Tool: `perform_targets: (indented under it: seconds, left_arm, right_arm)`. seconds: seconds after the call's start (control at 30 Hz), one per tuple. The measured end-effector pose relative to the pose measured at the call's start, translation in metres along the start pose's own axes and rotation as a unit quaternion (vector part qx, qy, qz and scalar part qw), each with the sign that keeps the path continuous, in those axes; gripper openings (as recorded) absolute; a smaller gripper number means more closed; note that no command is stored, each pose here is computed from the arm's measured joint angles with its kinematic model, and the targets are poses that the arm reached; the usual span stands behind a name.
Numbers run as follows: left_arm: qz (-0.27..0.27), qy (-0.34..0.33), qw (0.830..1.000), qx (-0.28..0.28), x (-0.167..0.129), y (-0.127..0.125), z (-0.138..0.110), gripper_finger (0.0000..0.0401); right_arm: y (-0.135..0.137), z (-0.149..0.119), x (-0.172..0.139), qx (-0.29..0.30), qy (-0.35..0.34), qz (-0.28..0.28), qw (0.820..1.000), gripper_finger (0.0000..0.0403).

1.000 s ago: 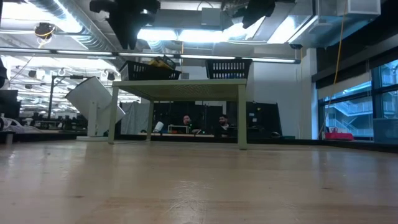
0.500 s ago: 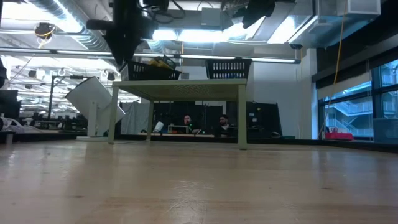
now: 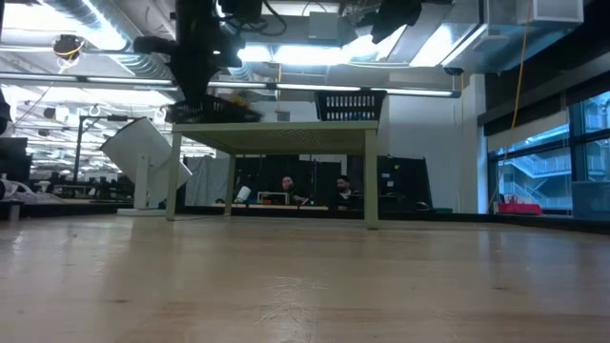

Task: Pick & Place Office Desk Supplies
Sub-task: Put the top black bin on the shelf

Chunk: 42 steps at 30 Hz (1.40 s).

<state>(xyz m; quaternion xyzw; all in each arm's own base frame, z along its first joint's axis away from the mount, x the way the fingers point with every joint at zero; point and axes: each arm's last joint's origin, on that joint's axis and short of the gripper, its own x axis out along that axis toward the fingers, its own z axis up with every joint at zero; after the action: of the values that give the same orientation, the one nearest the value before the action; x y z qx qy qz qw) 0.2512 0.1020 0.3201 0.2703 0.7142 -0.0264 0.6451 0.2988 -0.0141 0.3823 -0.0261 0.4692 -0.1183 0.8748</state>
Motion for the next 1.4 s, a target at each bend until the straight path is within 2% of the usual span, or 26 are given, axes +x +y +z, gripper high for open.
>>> perform_targets:
  seconds: [0.07,0.23,0.43,0.53,0.7,0.93,1.4]
  left_arm:
    - [-0.002,0.001,1.0,-0.001,0.0,0.0,0.0,0.001]
    - [0.006,-0.005,1.0,0.005,-0.001,-0.001,0.003,0.0012]
    - [0.033,-0.043,0.999,0.007,-0.004,-0.001,0.014,0.0012]
    - [0.041,-0.072,0.996,-0.022,-0.006,0.0,0.021,0.0012]
    - [0.029,-0.12,0.987,-0.101,-0.008,0.002,0.027,0.0012]
    - [0.032,-0.163,0.962,-0.218,-0.01,0.008,0.033,0.0012]
    - [0.051,-0.223,0.942,-0.247,-0.014,0.015,0.045,0.0012]
  right_arm:
    - [0.0,0.0,0.0,0.0,0.0,0.0,1.0,0.0131]
    - [0.0,0.0,0.0,0.0,0.0,0.0,1.0,0.0131]
    - [0.0,0.0,0.0,0.0,-0.001,0.0,1.0,0.0131]
    - [0.0,0.0,0.0,0.0,-0.001,0.0,1.0,0.0131]
    - [0.0,0.0,0.0,-0.001,-0.001,0.0,1.0,0.0131]
    - [0.0,0.0,0.0,-0.001,-0.001,0.0,1.0,0.0131]
    - [0.0,0.0,0.0,-0.001,-0.001,0.0,1.0,0.0131]
